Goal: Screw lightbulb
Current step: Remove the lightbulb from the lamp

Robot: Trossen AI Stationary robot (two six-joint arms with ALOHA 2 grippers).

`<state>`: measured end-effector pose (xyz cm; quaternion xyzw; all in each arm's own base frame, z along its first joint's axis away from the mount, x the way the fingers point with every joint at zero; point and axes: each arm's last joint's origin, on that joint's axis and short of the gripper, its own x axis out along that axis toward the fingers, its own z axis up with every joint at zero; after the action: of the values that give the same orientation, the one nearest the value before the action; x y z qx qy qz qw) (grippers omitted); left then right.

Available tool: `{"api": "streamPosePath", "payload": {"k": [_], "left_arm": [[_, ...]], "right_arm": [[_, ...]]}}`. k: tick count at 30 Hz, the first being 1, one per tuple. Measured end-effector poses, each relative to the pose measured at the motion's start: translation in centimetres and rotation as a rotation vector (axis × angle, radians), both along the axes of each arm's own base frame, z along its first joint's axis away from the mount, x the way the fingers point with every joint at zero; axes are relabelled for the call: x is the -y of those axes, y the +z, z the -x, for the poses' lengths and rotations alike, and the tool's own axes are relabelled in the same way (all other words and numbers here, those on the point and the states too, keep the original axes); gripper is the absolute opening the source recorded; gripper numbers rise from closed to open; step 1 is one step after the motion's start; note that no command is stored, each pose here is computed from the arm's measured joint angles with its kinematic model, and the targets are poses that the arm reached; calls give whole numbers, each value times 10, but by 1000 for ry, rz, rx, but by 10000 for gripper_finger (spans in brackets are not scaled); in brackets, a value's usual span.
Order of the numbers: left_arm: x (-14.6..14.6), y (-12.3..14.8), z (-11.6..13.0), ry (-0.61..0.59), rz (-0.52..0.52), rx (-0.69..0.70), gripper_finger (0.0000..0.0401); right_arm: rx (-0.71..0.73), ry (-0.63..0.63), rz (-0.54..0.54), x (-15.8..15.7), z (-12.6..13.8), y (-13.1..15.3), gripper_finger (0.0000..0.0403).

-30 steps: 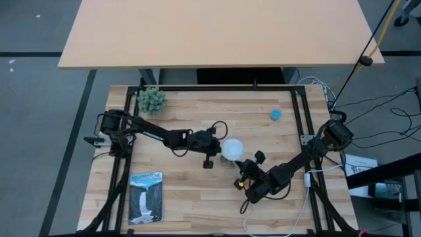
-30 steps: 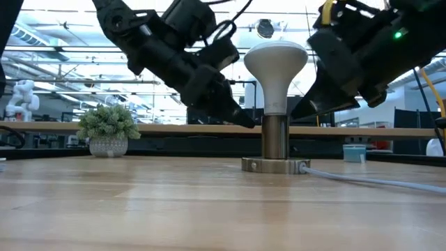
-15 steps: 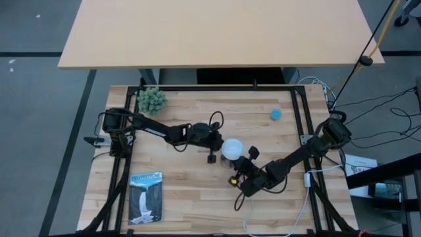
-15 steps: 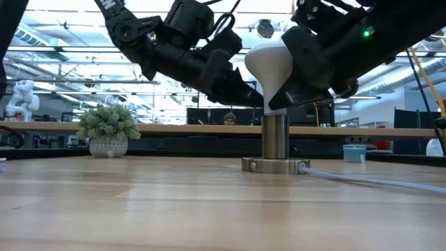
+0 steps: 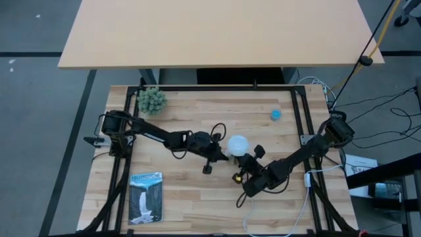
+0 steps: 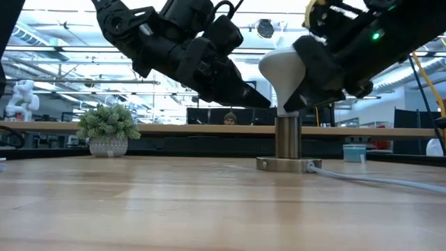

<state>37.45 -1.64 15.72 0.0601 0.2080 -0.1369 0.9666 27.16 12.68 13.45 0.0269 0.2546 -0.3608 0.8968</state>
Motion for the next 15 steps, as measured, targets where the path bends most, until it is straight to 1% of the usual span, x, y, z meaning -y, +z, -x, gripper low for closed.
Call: {"api": "streamPosePath", "payload": {"k": [2, 3, 6, 12, 15], "left_arm": [[1, -1, 1, -7, -8, -12, 0], [1, -3, 1, 10, -24, -30, 0], [-8, -7, 3, 124, -85, -73, 0], [-33, -2, 0, 211, -91, -21, 0], [-42, 1, -1, 202, -74, 16, 0]], "right_arm": [[3, 14, -10, -2, 2, 4, 0], [5, 24, -13, -4, 3, 6, 0], [-7, 63, -46, -8, 5, 10, 0], [-50, 109, -119, -11, 6, 9, 0], [-52, 115, -127, -12, 7, 9, 0]]}}
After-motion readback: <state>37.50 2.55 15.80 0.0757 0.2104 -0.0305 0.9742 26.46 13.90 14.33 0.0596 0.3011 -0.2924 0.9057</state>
